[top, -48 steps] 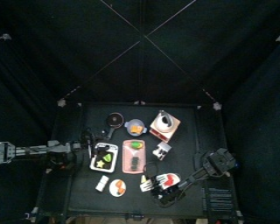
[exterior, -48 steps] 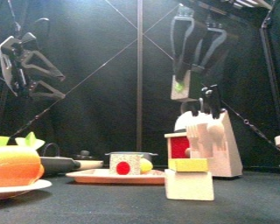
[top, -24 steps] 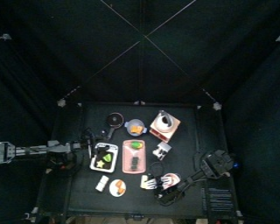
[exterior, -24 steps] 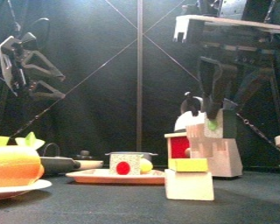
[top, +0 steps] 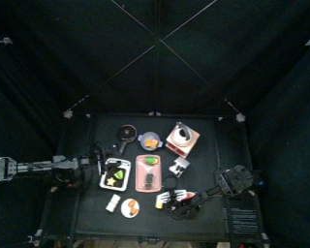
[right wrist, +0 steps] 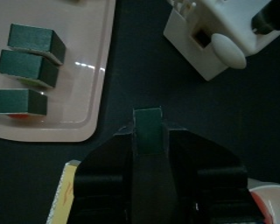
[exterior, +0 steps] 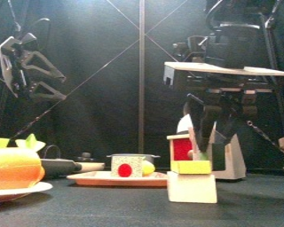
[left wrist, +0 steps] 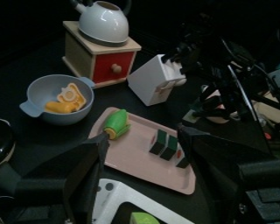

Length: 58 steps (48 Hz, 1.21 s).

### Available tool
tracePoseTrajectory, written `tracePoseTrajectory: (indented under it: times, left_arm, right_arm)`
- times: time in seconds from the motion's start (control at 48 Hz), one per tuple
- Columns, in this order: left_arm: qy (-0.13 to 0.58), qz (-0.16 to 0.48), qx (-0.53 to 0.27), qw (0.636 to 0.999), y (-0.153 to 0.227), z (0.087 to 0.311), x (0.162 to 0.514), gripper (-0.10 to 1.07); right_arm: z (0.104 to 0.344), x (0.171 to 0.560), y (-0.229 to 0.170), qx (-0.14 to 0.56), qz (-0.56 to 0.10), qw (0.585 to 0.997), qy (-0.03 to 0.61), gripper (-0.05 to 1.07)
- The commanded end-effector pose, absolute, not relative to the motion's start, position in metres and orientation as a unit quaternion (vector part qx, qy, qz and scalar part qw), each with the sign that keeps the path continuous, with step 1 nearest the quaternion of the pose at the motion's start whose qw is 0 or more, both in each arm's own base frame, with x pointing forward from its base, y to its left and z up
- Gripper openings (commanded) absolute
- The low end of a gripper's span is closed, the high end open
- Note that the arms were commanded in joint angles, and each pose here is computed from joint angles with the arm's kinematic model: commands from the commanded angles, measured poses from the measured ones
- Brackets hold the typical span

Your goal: Place green sushi piece to right of plate

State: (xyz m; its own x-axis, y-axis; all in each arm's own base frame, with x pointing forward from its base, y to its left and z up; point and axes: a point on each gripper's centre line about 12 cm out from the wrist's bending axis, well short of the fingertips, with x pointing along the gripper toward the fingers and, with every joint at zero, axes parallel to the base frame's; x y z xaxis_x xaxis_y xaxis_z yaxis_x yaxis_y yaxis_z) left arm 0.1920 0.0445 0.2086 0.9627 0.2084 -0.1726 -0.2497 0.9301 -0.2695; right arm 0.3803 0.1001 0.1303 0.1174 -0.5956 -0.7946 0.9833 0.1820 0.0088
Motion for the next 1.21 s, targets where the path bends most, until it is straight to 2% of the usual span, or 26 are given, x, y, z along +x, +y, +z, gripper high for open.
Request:
tracePoseTrajectory:
  times: [0.0,1.0,1.188]
  left_arm:
    - [0.061,0.113,-0.143,0.981,0.0446,0.2159,0.1952,0.96]
    - [0.061,0.114,-0.142,0.981,0.0445,0.2153,0.195,0.96]
    - [0.062,0.112,-0.14,0.982,0.0442,0.2153,0.1951,0.96]
  right_arm:
    - [0.1382,0.3814,0.0981,0.299,-0.569,0.69,0.332,0.6]
    - [0.1302,0.3822,0.0973,0.305,-0.563,0.689,0.34,0.61]
    - [0.1304,0.3825,0.0977,0.307,-0.563,0.688,0.341,0.74]
